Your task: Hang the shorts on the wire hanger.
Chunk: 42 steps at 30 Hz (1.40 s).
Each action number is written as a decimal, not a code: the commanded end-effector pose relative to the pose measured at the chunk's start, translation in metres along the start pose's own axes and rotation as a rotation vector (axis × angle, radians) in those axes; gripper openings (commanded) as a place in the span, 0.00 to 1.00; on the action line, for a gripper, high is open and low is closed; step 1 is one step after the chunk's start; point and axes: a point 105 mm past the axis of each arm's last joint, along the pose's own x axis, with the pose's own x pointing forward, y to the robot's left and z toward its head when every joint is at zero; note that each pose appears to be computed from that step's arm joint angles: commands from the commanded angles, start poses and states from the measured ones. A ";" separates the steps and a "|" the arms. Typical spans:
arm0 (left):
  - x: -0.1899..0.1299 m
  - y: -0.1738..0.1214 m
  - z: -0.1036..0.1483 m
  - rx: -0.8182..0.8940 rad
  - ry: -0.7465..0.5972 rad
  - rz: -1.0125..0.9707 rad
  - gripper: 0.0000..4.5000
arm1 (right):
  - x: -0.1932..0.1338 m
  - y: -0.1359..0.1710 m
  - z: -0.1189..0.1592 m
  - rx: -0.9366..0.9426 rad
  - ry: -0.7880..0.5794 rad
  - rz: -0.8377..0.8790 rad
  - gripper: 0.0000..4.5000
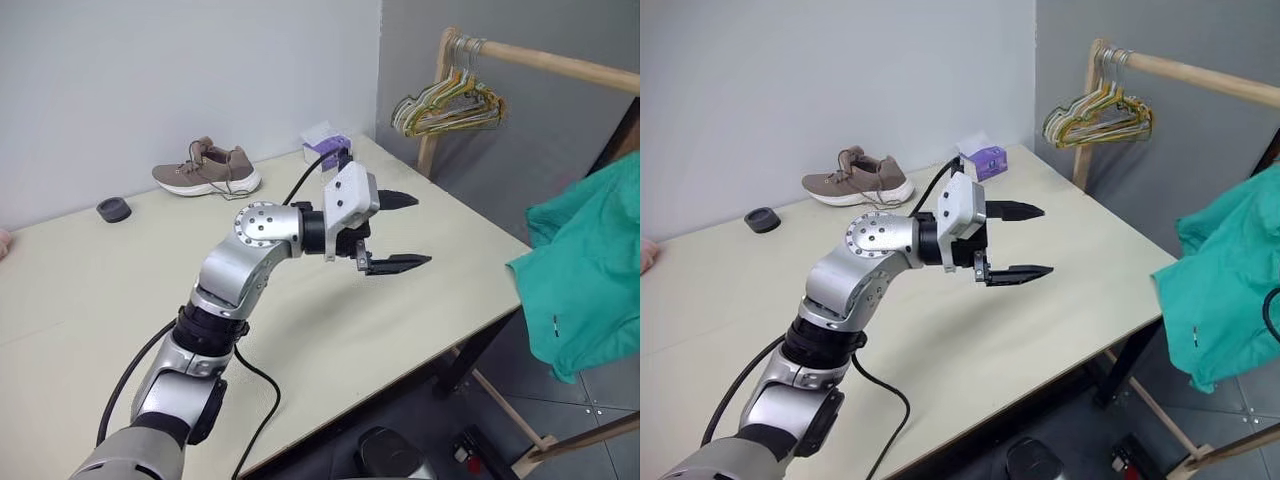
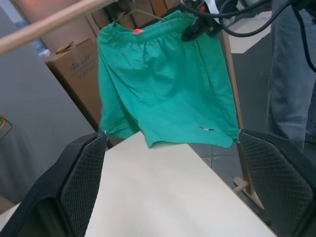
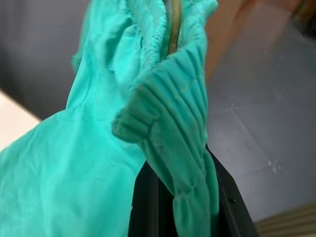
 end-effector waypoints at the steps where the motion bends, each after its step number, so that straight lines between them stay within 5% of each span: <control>1: 0.003 0.001 0.014 0.061 -0.027 -0.017 0.99 | -0.005 -0.004 0.017 0.044 -0.022 -0.021 0.00; 17: 0.009 -0.003 0.035 -0.053 -0.118 -0.059 0.99 | 0.001 0.033 0.017 0.155 0.102 0.129 0.00; 31: 0.003 -0.008 0.025 -0.042 -0.068 -0.080 1.00 | -0.020 0.024 0.054 0.175 -0.121 0.036 0.99; 39: -0.012 0.001 0.009 -0.070 -0.013 0.007 1.00 | -0.035 0.042 0.097 -0.038 -0.392 -0.015 0.99; 42: -0.027 0.014 -0.004 -0.077 0.035 0.129 1.00 | -0.046 0.081 0.114 -0.175 -0.550 0.111 0.99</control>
